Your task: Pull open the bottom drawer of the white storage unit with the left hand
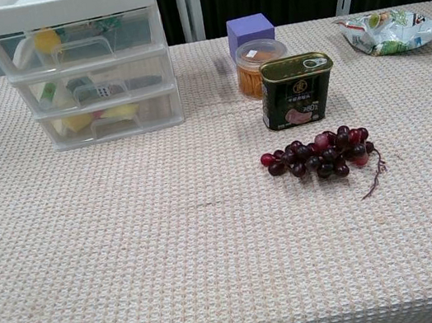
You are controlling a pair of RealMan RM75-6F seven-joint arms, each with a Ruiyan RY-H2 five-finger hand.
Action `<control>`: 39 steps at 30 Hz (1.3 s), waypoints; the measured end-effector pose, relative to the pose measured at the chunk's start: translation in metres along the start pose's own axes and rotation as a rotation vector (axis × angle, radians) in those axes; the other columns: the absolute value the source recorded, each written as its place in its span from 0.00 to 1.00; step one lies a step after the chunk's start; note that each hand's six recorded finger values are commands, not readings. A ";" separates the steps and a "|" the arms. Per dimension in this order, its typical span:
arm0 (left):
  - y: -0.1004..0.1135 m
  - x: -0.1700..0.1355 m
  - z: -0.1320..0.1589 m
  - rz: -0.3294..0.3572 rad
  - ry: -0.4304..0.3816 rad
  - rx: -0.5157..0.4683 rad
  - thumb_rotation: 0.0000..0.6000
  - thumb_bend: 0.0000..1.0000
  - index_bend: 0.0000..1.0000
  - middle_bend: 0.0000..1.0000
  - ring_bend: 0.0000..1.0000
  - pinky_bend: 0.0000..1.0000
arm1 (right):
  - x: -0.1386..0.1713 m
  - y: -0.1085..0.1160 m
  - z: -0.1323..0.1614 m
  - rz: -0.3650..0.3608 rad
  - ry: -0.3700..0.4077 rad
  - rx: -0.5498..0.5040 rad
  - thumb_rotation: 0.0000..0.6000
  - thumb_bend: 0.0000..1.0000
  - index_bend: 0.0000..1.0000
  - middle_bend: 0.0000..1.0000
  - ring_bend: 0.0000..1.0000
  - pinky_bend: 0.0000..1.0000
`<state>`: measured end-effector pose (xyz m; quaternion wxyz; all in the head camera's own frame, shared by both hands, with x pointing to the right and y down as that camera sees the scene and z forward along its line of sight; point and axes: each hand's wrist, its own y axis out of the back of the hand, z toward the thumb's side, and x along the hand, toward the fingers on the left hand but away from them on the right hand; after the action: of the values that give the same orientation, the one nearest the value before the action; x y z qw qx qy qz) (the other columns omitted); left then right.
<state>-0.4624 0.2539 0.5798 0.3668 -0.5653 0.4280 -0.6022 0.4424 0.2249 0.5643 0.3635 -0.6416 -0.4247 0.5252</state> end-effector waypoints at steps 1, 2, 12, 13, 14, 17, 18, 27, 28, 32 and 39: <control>0.001 0.000 -0.001 0.001 0.000 0.003 1.00 0.17 0.24 0.27 0.30 0.28 | 0.001 0.000 0.000 0.000 -0.001 0.000 1.00 0.21 0.00 0.00 0.00 0.00; 0.002 0.000 -0.002 0.003 0.000 0.007 1.00 0.17 0.24 0.27 0.30 0.28 | 0.002 0.000 -0.001 0.000 -0.001 -0.001 1.00 0.21 0.00 0.00 0.00 0.00; 0.012 0.010 0.019 0.023 -0.067 -0.102 1.00 0.16 0.24 0.28 0.30 0.29 | 0.008 0.003 -0.007 -0.021 -0.001 -0.015 1.00 0.21 0.00 0.00 0.00 0.00; 0.012 0.014 0.025 0.027 -0.082 -0.118 1.00 0.16 0.24 0.28 0.30 0.29 | 0.008 0.004 -0.007 -0.025 0.002 -0.015 1.00 0.21 0.00 0.00 0.00 0.00; 0.013 0.020 0.034 0.029 -0.106 -0.140 1.00 0.16 0.24 0.29 0.30 0.32 | 0.008 0.005 -0.007 -0.028 0.004 -0.014 1.00 0.21 0.00 0.00 0.00 0.00; 0.014 0.036 0.061 0.025 -0.179 -0.193 1.00 0.18 0.27 0.41 0.44 0.54 | 0.007 0.009 -0.007 -0.036 0.011 -0.008 1.00 0.21 0.00 0.00 0.00 0.00; 0.013 0.041 0.070 0.019 -0.201 -0.212 1.00 0.19 0.29 0.46 0.50 0.64 | 0.007 0.010 -0.007 -0.037 0.012 -0.006 1.00 0.21 0.00 0.00 0.00 0.00; -0.009 0.080 0.161 -0.185 -0.354 -0.494 1.00 0.31 0.31 0.73 0.88 1.00 | 0.007 0.016 -0.012 -0.045 -0.004 -0.004 1.00 0.21 0.00 0.00 0.00 0.00; -0.013 0.083 0.168 -0.218 -0.356 -0.521 1.00 0.33 0.30 0.75 0.90 1.00 | 0.007 0.015 -0.012 -0.042 -0.006 -0.004 1.00 0.21 0.00 0.00 0.00 0.00; -0.037 0.095 0.198 -0.366 -0.324 -0.664 1.00 0.40 0.25 0.80 0.94 1.00 | 0.006 0.013 -0.013 -0.034 -0.007 -0.003 1.00 0.21 0.00 0.00 0.00 0.00; -0.070 0.102 0.238 -0.586 -0.216 -0.903 1.00 0.43 0.15 0.83 0.97 1.00 | 0.004 0.013 -0.010 -0.032 -0.003 0.004 1.00 0.21 0.00 0.00 0.00 0.00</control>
<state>-0.2316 0.1608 0.6814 -0.0532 -0.8207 0.4285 -0.3742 0.4546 0.2236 0.5530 0.3723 -0.6333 -0.4344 0.5213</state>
